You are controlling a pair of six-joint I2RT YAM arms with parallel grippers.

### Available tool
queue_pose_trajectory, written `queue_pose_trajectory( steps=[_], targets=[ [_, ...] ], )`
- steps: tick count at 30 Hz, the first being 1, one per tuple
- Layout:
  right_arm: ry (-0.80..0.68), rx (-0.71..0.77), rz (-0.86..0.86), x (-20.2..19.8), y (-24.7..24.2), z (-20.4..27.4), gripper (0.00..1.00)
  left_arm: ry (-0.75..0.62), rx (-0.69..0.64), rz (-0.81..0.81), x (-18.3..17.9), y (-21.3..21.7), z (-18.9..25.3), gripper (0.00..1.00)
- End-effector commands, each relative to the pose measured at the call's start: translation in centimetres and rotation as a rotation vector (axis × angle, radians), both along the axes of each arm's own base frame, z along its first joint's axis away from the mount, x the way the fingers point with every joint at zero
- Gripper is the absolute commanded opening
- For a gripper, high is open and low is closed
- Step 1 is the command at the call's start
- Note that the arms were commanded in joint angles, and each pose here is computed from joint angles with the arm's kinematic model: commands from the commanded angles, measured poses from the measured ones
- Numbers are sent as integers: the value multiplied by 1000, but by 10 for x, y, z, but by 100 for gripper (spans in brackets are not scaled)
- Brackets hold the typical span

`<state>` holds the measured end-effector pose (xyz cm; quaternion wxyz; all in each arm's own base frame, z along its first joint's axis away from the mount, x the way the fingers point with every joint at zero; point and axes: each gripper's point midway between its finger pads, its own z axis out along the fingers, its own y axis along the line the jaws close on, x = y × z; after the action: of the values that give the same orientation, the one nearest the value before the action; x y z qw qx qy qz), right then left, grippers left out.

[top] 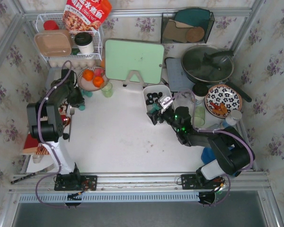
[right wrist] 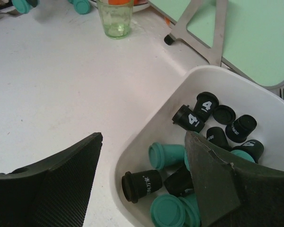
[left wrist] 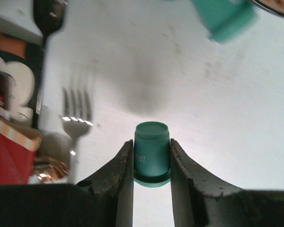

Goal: Mix the coffee capsules in the storage basket

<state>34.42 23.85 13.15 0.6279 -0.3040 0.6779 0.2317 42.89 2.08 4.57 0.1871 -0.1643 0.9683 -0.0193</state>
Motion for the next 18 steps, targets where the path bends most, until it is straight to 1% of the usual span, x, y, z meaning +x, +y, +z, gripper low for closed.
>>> queue_pose_trajectory(
  steps=[1, 5, 7, 10, 12, 14, 16, 18],
  targets=[
    [-166, 33, 80, -11, 8, 27, 78, -182, -125, -78, 5, -46, 36, 21],
    [-325, 29, 185, -35, 17, 41, 77, -291, -183, -263, -14, -108, 59, 21],
    [-402, 32, 265, -57, 32, 46, 77, -347, -217, -371, -28, -144, 68, 21],
    [-473, 40, 331, -74, 41, 51, 77, -440, -307, -524, -50, -199, 84, 20],
    [-514, 50, 356, -83, 45, 55, 77, -536, -369, -614, -61, -231, 102, 20],
    [-553, 67, 362, -89, 45, 61, 77, -603, -437, -722, -82, -265, 115, 20],
    [-583, 83, 356, -92, 44, 67, 77, -676, -476, -781, -94, -287, 131, 21],
    [-602, 91, 348, -93, 44, 68, 77, -707, -516, -830, -106, -305, 140, 20]
  ],
)
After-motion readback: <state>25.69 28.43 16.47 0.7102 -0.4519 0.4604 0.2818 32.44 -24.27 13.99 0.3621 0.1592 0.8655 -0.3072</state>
